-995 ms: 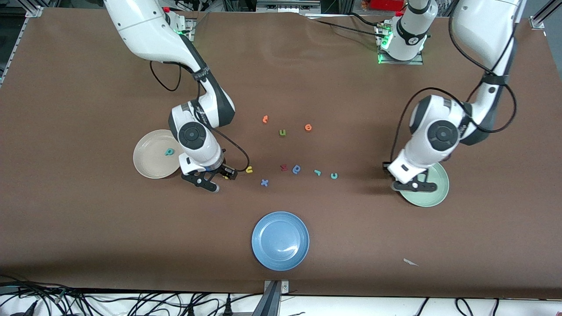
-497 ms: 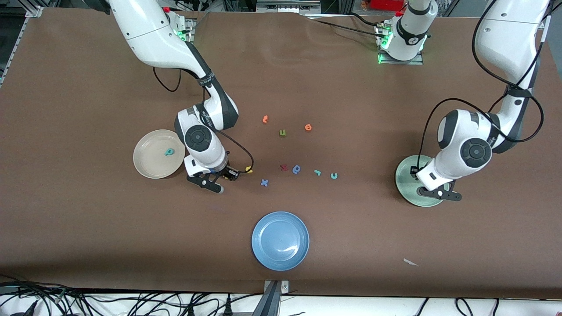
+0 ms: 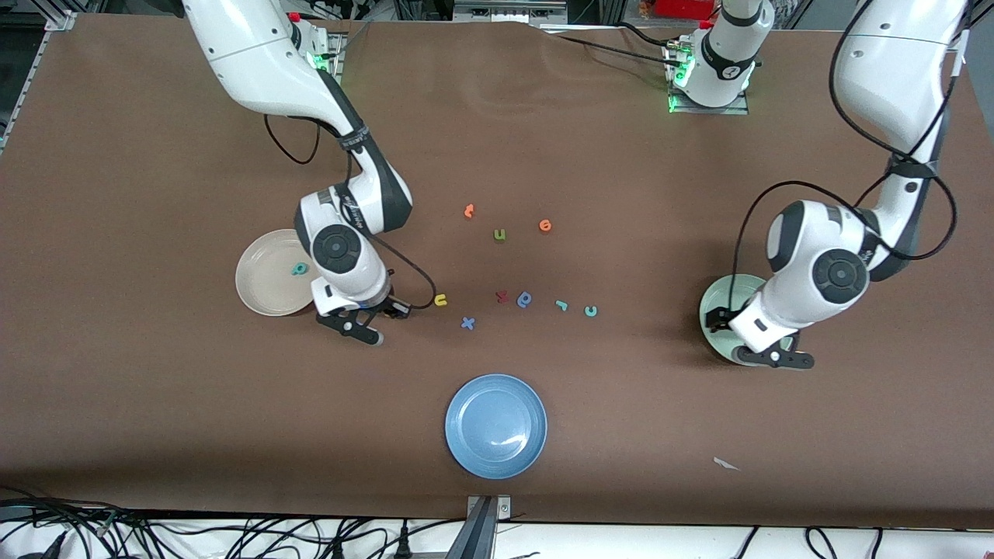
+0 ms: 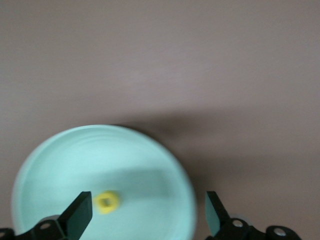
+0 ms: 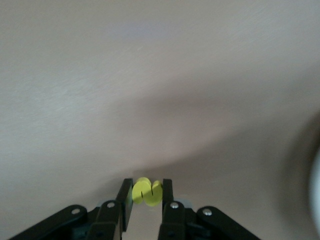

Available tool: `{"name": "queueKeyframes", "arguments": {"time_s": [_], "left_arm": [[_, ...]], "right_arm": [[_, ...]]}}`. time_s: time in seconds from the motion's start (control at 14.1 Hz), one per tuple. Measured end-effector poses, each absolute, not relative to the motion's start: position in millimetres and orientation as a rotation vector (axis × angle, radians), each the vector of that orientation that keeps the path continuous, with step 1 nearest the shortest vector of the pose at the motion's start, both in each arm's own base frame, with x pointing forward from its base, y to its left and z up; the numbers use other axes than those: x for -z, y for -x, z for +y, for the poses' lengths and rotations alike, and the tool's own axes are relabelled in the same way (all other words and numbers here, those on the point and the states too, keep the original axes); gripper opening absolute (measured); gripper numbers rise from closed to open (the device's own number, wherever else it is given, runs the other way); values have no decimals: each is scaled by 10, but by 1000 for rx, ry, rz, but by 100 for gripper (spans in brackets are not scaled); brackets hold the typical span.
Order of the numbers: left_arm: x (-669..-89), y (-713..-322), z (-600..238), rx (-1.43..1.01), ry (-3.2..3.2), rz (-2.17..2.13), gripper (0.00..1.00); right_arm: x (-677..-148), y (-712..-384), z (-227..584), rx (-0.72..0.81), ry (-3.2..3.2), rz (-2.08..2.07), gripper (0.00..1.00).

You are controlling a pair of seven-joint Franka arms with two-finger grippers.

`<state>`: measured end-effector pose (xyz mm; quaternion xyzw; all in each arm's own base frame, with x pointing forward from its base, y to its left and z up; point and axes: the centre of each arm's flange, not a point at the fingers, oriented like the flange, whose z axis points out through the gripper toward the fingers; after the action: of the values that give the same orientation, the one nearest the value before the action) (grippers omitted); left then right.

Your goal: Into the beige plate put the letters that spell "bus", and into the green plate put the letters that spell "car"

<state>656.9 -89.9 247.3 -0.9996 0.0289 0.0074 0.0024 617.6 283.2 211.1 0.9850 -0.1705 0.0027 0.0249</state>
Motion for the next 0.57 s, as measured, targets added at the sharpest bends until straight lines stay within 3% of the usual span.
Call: {"name": "queueKeyframes", "arguments": {"time_s": [0.21,0.57], "left_arm": [[-2329,-6512,-1779,-34,3155,-37,100],[-2144,-6354,-2621,-48,3158,-83,100]], "right_arm": [[-2348,-6234,2284,17,-3019,-433,27],[-2422,-5885,1112,152,-2997,-228,27]]}}
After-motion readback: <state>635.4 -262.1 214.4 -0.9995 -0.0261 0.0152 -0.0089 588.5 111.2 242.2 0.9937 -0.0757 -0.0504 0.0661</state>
